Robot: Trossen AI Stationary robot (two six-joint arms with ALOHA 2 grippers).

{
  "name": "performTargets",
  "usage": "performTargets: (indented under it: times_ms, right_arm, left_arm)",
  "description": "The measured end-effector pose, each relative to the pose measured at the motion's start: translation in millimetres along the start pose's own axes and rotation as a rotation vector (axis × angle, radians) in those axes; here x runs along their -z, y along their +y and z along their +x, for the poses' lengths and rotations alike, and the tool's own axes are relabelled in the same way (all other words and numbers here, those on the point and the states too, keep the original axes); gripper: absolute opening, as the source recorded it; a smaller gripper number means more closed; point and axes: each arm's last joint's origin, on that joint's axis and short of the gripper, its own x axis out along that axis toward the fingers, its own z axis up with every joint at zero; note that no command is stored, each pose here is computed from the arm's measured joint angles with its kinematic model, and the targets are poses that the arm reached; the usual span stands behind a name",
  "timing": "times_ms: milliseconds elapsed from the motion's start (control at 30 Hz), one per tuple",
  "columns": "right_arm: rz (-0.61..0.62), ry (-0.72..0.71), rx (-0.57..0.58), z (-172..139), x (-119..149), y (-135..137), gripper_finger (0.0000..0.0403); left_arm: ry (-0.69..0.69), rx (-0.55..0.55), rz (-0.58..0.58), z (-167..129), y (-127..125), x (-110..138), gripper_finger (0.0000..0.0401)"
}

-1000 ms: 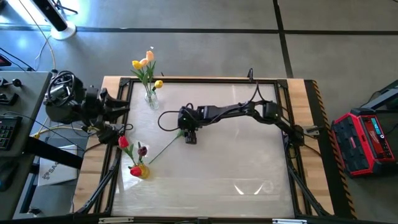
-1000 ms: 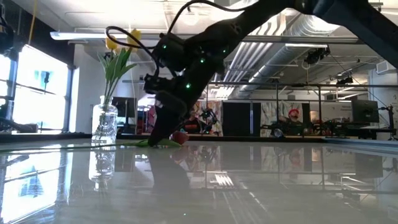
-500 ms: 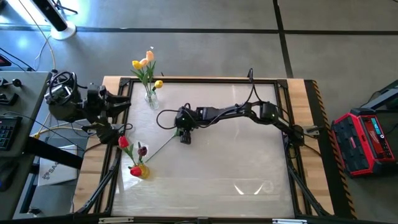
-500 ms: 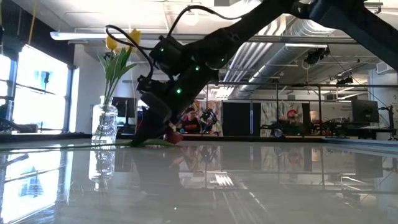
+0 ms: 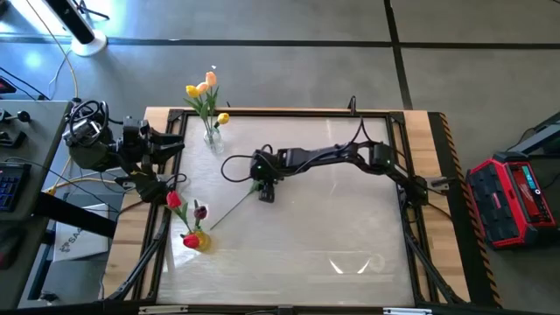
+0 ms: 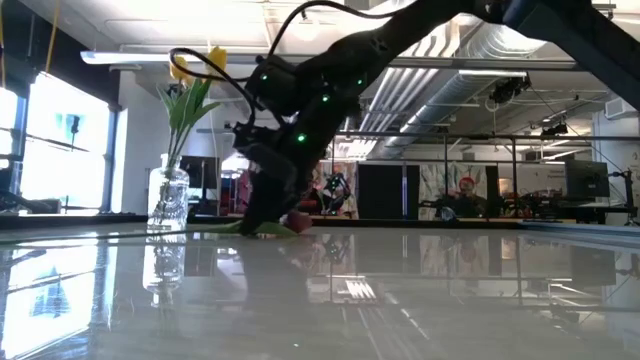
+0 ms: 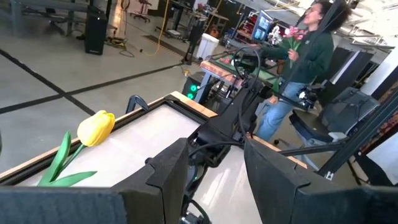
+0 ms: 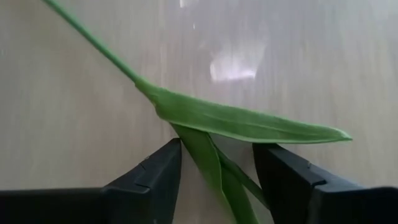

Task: Sort flowers into vase by color
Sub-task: Put the dark red tulip into the orange vase

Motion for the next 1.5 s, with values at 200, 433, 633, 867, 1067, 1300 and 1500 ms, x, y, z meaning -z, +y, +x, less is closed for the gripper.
performTargets:
  times_ms: [200, 433, 633, 867, 1067, 1300, 1500]
  right_arm:
    - [0.003, 0.129, -0.007, -18.3, 7.9, 6.0, 0.0158]
    - [0.024, 0.202, -0.051, -37.1, 7.9, 9.8, 0.0128]
    - [0.010, 0.276, -0.039, -49.9, 5.2, 9.6, 0.0128]
    - [-0.208, 0.312, -0.021, -47.9, 13.4, -2.4, 0.0129]
    - [-0.397, 0.316, -0.040, -43.9, 20.2, -13.1, 0.0128]
    - [-0.475, 0.301, -0.038, -35.6, 31.2, -14.4, 0.0117]
    - [-0.407, 0.319, -0.024, -36.0, 31.3, -14.2, 0.0037]
  left_arm:
    - [0.000, -0.006, 0.011, 0.8, -1.4, 0.8, 0.0145]
    - [-0.026, -0.040, 0.027, 0.9, -0.5, 0.3, 0.0145]
    - [-0.033, -0.047, 0.018, 0.8, -0.2, 0.1, 0.0145]
    - [-0.055, -0.074, -0.019, 1.3, -0.5, -0.1, 0.0145]
    - [-0.074, -0.111, 0.017, 3.8, -4.8, 1.8, 0.0145]
    - [-0.089, -0.129, 0.005, 4.9, -6.7, 2.3, 0.0145]
    - [-0.094, -0.136, 0.001, 5.5, -7.7, 2.8, 0.0145]
